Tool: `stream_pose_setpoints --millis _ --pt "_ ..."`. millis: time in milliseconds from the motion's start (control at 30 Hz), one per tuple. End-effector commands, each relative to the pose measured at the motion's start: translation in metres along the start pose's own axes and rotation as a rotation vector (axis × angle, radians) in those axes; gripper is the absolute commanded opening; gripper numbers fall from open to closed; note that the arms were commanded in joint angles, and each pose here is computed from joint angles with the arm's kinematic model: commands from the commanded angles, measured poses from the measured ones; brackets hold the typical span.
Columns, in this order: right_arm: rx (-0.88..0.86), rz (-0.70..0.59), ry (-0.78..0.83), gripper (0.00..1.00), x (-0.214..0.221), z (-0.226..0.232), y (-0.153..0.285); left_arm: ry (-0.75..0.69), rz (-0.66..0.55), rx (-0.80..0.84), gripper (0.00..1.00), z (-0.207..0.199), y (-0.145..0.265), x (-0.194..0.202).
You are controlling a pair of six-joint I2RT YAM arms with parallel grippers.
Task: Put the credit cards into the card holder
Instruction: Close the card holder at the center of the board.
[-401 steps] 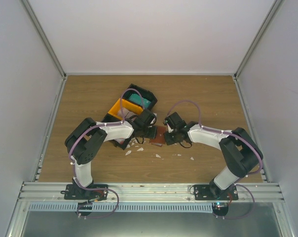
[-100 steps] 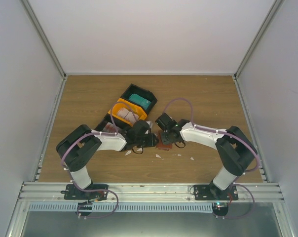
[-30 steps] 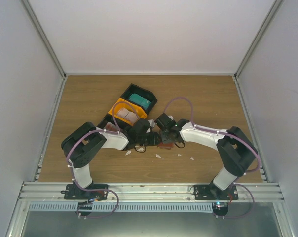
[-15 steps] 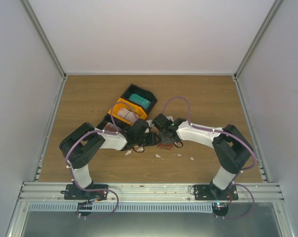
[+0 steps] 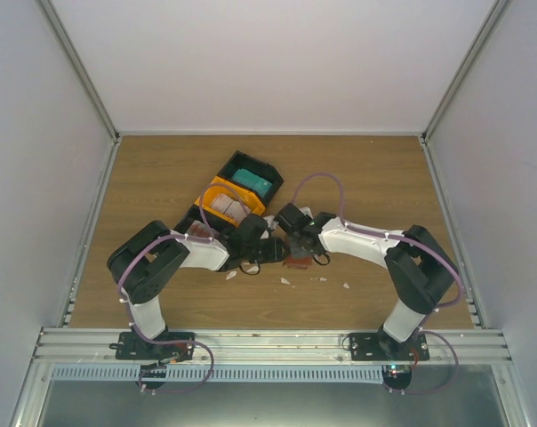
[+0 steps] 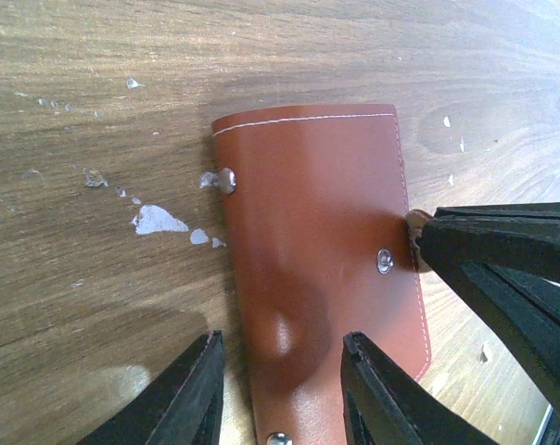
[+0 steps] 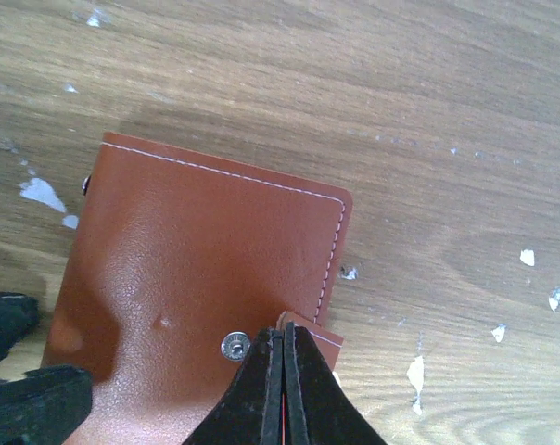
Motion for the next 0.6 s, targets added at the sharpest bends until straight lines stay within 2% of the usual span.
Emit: stream_pose_setpoints --millis 0,333,567 --pt "-0.056 -0.082 -0.001 0.0 -0.014 0.007 0.012 0.044 0.052 -0.146 0.37 0.044 -0.005 0.014" --pt "-0.094 -0.06 0.049 0.0 -0.009 0.016 0.002 0.051 0.087 -0.151 0.29 0.05 -0.015 0.019" --pt "-0.062 -0.041 0.075 0.01 -0.005 0.011 -0.002 0.051 0.084 -0.162 0.28 0.053 -0.016 0.019"
Point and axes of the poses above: each gripper's point midway between its finger pads, its own y axis back along the fingers, its own z axis along the line the jaws close on, x = y × z, the point moved 1 cm from there along y, back along the fingers, and after that the axes turned 15 degrees about y, right-handed, at the moved point
